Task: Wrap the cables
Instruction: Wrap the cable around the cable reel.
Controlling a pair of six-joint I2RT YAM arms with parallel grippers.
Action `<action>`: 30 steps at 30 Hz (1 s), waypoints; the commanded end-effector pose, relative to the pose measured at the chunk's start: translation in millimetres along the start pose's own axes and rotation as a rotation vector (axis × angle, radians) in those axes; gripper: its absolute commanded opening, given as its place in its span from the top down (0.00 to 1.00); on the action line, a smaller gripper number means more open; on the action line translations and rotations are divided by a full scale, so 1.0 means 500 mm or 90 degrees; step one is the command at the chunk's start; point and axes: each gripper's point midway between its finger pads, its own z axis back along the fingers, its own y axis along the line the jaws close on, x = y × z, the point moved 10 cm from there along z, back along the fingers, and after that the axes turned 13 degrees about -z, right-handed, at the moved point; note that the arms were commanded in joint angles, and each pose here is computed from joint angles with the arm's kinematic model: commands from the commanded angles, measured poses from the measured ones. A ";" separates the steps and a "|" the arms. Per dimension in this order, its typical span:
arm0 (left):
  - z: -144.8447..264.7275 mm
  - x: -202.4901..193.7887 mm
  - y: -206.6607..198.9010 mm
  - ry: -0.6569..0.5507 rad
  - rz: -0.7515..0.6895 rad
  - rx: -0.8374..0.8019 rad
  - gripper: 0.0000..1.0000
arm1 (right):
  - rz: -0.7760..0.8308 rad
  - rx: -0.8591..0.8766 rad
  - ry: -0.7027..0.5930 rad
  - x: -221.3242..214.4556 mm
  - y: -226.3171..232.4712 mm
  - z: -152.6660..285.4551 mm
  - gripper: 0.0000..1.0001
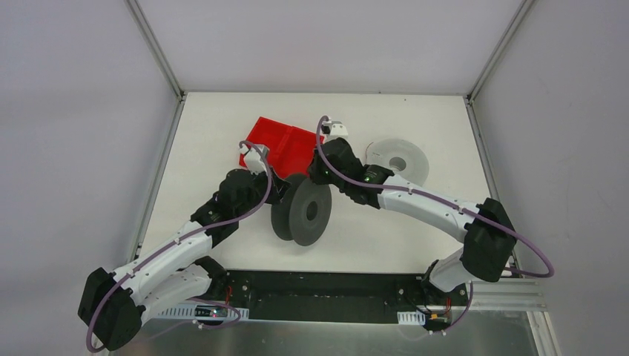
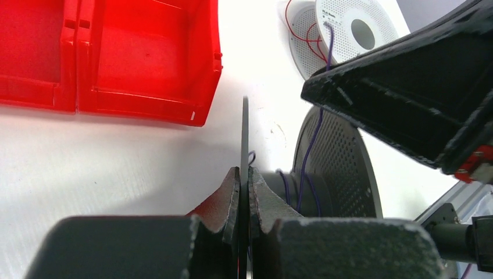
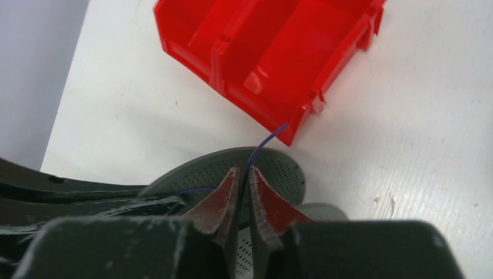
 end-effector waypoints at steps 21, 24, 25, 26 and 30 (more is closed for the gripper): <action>-0.022 0.114 -0.032 -0.042 -0.255 -0.029 1.00 | -0.181 0.065 0.021 -0.041 -0.074 0.036 0.76; -0.020 0.118 -0.033 -0.036 -0.272 -0.036 1.00 | -0.186 0.064 0.012 -0.040 -0.086 0.051 0.69; -0.019 0.121 -0.033 -0.035 -0.280 -0.038 1.00 | -0.188 0.064 0.011 -0.043 -0.091 0.055 0.67; -0.018 0.123 -0.035 -0.033 -0.286 -0.045 1.00 | -0.193 0.067 0.006 -0.043 -0.095 0.061 0.66; -0.016 0.127 -0.043 -0.014 -0.308 -0.082 1.00 | -0.204 0.076 -0.011 -0.045 -0.110 0.083 0.64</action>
